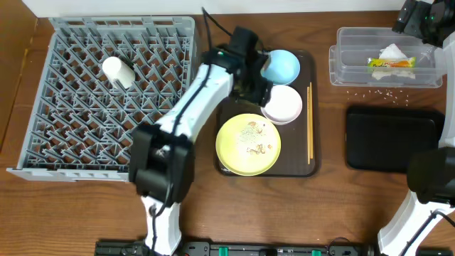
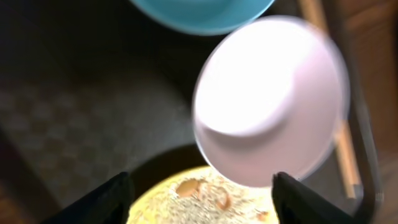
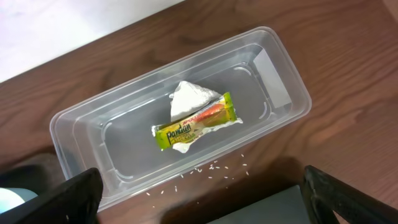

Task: Sort waste into correct bins and load items into the dishwasher
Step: 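Reach the left gripper right to the tray toward the pink bowl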

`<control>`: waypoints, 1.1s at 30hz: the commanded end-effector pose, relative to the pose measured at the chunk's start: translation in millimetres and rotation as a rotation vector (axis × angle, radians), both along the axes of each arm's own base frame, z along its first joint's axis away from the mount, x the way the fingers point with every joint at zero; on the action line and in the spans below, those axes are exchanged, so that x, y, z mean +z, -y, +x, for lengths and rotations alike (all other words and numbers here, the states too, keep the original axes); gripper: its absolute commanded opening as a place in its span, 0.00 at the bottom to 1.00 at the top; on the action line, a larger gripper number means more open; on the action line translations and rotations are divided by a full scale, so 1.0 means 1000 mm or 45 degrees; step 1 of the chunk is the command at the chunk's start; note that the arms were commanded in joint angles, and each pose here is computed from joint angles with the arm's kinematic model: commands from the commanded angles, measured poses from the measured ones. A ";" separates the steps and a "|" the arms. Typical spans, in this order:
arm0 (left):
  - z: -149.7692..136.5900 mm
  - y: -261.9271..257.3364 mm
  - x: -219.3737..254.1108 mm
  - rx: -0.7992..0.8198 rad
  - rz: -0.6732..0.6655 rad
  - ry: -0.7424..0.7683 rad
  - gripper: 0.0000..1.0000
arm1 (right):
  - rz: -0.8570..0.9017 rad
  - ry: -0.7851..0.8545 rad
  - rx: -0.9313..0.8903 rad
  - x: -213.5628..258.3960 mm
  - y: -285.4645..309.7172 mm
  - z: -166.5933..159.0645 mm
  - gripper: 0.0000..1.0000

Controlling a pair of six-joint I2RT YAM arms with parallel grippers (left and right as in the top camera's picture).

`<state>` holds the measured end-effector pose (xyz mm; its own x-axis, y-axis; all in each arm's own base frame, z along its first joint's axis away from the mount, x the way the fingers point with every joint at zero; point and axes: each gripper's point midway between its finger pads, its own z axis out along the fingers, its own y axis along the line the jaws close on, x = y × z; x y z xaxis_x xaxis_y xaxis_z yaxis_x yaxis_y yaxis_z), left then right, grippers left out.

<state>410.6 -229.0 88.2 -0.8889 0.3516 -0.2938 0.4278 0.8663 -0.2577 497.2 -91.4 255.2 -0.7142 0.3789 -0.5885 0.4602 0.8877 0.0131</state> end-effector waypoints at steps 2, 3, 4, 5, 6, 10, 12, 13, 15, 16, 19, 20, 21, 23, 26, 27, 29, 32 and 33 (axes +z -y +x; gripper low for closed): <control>0.003 -0.003 -0.029 -0.007 0.050 -0.043 0.65 | -0.008 -0.010 0.001 -0.002 0.002 -0.001 0.99; 0.004 -0.003 -0.032 -0.005 0.048 -0.044 0.64 | -0.008 -0.010 0.001 -0.002 0.002 -0.001 0.99; 0.006 -0.001 -0.036 0.001 0.042 -0.044 0.61 | -0.008 -0.010 0.001 -0.002 0.002 -0.001 0.99; 0.008 0.000 -0.038 0.007 0.039 -0.044 0.58 | -0.008 -0.010 0.001 -0.002 0.002 -0.001 0.99; 0.009 0.000 -0.041 0.011 0.038 -0.043 0.55 | -0.008 -0.010 0.001 -0.002 0.002 -0.001 0.99; 0.014 0.002 -0.051 0.012 0.036 -0.037 0.47 | -0.008 -0.010 0.001 -0.002 0.002 -0.001 0.99; 0.014 0.002 -0.055 0.014 0.038 -0.044 0.41 | -0.008 -0.010 0.001 -0.002 0.002 -0.001 0.99; 0.014 0.002 -0.057 0.014 0.041 -0.048 0.40 | -0.008 -0.010 0.001 -0.002 0.002 -0.001 0.99; 0.015 -0.001 -0.059 0.022 0.063 -0.043 0.34 | -0.008 -0.010 0.001 -0.002 0.002 -0.001 0.99; 0.016 -0.004 -0.059 0.027 0.080 -0.036 0.32 | -0.008 -0.010 0.001 -0.002 0.002 -0.001 0.99; 0.018 -0.006 -0.060 0.035 0.098 -0.028 0.28 | -0.008 -0.010 0.001 -0.002 0.002 -0.001 0.99; 0.019 -0.008 -0.060 0.043 0.112 -0.022 0.25 | -0.008 -0.010 0.001 -0.002 0.002 -0.001 0.99; 0.020 -0.011 -0.061 0.051 0.130 -0.014 0.23 | -0.008 -0.010 0.001 -0.002 0.002 -0.001 0.99; 0.025 -0.020 -0.061 0.087 0.185 0.008 0.18 | -0.008 -0.010 0.001 -0.002 0.002 -0.001 0.99; 0.038 -0.050 -0.061 0.252 0.307 0.049 0.19 | -0.008 -0.010 0.001 -0.002 0.002 -0.001 0.99; 0.039 -0.055 -0.060 0.265 0.317 0.054 0.19 | -0.008 -0.010 0.001 -0.002 0.002 -0.001 0.99; 0.044 -0.063 -0.056 0.288 0.318 0.063 0.19 | -0.008 -0.010 0.001 -0.002 0.002 -0.001 0.99; 0.052 -0.076 -0.045 0.332 0.304 0.089 0.19 | -0.008 -0.010 0.001 -0.002 0.002 -0.001 0.99; 0.055 -0.081 -0.041 0.346 0.299 0.099 0.19 | -0.008 -0.010 0.001 -0.002 0.002 -0.001 0.99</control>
